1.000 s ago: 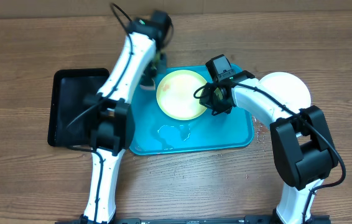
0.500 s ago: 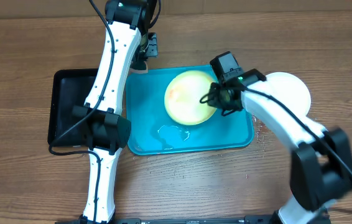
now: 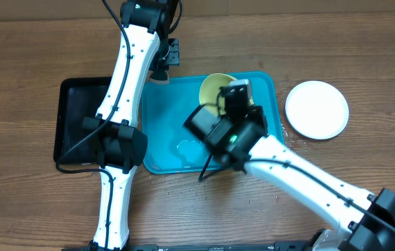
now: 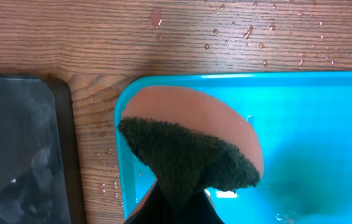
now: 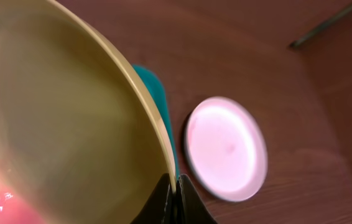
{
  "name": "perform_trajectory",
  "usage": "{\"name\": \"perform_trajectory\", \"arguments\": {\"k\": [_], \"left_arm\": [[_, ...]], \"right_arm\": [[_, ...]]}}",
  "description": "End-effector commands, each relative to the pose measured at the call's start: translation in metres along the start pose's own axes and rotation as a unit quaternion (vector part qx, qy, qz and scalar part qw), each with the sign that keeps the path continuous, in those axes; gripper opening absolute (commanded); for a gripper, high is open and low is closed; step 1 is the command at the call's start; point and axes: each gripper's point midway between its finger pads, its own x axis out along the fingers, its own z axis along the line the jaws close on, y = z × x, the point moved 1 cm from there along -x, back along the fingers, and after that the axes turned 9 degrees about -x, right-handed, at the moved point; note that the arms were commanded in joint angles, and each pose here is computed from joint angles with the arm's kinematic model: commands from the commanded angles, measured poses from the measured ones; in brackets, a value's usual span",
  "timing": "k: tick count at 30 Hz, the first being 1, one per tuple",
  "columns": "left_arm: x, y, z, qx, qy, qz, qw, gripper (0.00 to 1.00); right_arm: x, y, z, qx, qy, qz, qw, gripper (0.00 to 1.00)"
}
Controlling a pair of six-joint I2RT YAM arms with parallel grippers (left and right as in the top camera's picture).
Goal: Clean dirty plates on tray and stack at the side
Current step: 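Lift the yellow plate with the right gripper and carry it right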
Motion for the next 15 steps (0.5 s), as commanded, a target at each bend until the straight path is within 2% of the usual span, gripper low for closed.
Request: {"name": "perform_trajectory", "arguments": {"k": [1, 9, 15], "left_arm": [[0.000, 0.003, -0.005, 0.012, 0.006, 0.003, 1.000, 0.04], [0.000, 0.003, -0.005, 0.012, 0.006, 0.003, 1.000, 0.04], [0.000, 0.003, -0.005, 0.012, 0.006, 0.003, 1.000, 0.04]], "right_arm": [[-0.025, -0.026, -0.030, 0.028, 0.106, -0.099, 0.989, 0.04], [-0.061, -0.043, -0.039, 0.016, 0.168, -0.186, 0.968, 0.04], [-0.068, -0.044, -0.035, 0.012, 0.164, -0.195, 0.967, 0.04]]}}
